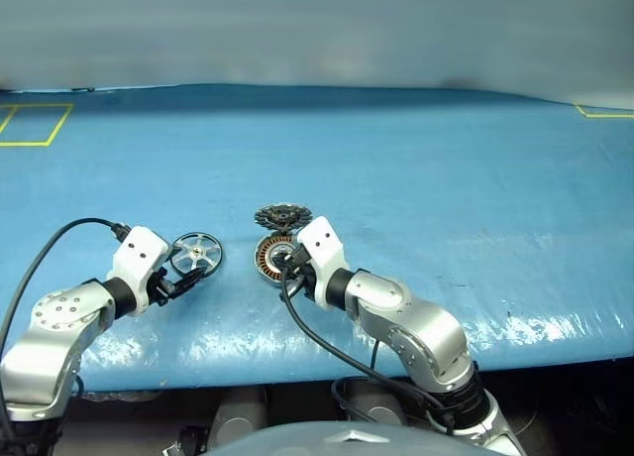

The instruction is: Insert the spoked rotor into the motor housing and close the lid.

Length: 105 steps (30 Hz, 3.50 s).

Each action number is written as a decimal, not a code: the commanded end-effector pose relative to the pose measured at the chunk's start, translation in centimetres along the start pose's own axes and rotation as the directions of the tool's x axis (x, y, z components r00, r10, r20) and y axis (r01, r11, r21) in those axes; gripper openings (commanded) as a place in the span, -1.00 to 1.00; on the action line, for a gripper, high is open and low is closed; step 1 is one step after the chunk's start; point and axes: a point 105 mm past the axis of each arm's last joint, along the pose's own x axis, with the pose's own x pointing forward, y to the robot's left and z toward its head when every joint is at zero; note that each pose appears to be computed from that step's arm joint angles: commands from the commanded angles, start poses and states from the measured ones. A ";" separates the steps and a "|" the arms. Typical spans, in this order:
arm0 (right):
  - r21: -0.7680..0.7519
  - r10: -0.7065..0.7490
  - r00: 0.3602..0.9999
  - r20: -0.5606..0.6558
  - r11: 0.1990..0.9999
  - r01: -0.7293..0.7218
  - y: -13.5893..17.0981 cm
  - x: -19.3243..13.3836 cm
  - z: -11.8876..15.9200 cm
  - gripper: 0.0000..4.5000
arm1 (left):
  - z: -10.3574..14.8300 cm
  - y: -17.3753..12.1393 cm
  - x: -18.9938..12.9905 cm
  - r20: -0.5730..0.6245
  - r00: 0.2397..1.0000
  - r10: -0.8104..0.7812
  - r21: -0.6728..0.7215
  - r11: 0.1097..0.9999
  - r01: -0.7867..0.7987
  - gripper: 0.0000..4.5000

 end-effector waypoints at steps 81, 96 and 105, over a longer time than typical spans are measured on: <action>-0.108 0.044 0.986 0.158 0.994 -0.027 -0.3 -3.0 0.8 -1.00 | 5.8 -1.2 -0.2 0.101 0.987 -0.125 0.131 0.985 0.111 -0.49; -0.100 -0.022 0.976 0.219 0.994 0.045 -1.3 -5.3 -2.0 -1.00 | 8.1 -6.4 1.1 -0.047 0.853 -0.520 0.343 0.793 0.503 -0.49; -0.063 -0.085 0.951 0.296 0.992 0.108 -2.2 -6.0 -2.1 -1.00 | 8.8 -6.9 3.9 -0.082 0.827 -0.557 0.379 0.750 0.543 -0.49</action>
